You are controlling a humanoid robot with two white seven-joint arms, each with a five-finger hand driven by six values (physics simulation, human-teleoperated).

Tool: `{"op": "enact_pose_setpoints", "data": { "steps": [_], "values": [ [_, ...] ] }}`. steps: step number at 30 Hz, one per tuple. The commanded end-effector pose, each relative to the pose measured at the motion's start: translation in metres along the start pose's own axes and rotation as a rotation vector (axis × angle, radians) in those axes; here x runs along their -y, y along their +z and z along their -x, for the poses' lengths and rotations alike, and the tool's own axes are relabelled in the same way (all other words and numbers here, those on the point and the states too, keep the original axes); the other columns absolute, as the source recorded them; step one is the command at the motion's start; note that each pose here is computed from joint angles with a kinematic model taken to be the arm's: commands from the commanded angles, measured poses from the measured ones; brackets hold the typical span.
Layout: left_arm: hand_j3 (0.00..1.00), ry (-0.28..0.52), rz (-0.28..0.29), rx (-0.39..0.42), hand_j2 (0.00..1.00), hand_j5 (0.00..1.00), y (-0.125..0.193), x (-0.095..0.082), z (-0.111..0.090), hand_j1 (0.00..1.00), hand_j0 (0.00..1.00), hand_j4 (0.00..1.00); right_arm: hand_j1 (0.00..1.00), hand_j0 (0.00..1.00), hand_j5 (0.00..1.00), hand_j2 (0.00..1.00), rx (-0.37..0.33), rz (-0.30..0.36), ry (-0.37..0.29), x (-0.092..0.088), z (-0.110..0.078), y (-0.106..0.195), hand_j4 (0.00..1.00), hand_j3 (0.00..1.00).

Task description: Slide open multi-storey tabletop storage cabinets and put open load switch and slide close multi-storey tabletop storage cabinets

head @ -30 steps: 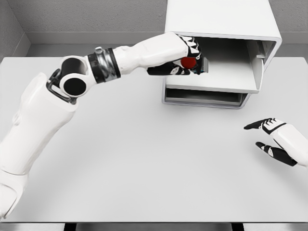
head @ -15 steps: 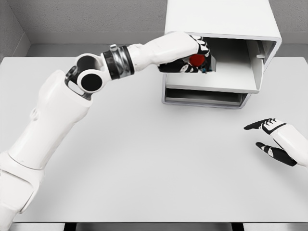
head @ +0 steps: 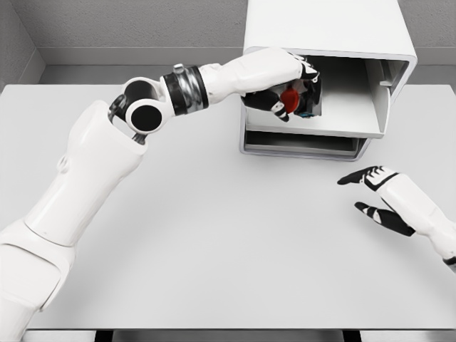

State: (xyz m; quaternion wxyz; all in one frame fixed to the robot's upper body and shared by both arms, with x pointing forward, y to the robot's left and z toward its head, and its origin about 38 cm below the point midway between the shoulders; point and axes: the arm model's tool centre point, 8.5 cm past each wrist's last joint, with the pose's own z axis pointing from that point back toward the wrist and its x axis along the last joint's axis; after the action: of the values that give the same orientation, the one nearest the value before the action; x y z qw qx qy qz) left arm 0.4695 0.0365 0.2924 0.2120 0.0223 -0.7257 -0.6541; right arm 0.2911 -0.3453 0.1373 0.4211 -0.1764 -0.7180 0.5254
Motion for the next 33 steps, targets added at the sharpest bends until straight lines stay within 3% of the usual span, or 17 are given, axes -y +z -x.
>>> {"op": "enact_pose_setpoints", "data": {
  "steps": [1, 4, 10, 19, 33],
  "values": [
    [0.44, -0.027, 0.017, -0.036, 0.44, 0.44, 0.001, 0.002, 0.005, 0.44, 0.44, 0.44, 0.69, 0.69, 0.69, 0.69, 0.004, 0.001, -0.012, -0.002, -0.001, -0.001, 0.69, 0.69],
    [0.54, -0.028, 0.016, -0.034, 0.54, 0.54, 0.001, 0.001, 0.004, 0.54, 0.54, 0.54, 0.69, 0.69, 0.69, 0.69, 0.006, 0.001, -0.012, -0.002, -0.002, -0.001, 0.69, 0.69],
    [0.6, -0.033, 0.013, -0.029, 0.6, 0.6, 0.0, 0.0, 0.002, 0.6, 0.6, 0.6, 0.69, 0.69, 0.69, 0.69, 0.007, 0.002, -0.011, -0.002, -0.002, -0.001, 0.69, 0.69],
    [0.81, -0.046, 0.018, -0.034, 0.81, 0.81, 0.0, 0.001, 0.002, 0.81, 0.81, 0.81, 0.69, 0.69, 0.69, 0.69, 0.003, 0.0, -0.01, -0.002, -0.001, -0.001, 0.69, 0.69],
    [0.81, -0.058, 0.007, -0.004, 0.81, 0.81, 0.0, 0.001, -0.01, 0.81, 0.81, 0.81, 0.7, 0.7, 0.7, 0.7, -0.002, 0.0, -0.012, -0.002, 0.001, 0.0, 0.7, 0.7]
  ]
}}
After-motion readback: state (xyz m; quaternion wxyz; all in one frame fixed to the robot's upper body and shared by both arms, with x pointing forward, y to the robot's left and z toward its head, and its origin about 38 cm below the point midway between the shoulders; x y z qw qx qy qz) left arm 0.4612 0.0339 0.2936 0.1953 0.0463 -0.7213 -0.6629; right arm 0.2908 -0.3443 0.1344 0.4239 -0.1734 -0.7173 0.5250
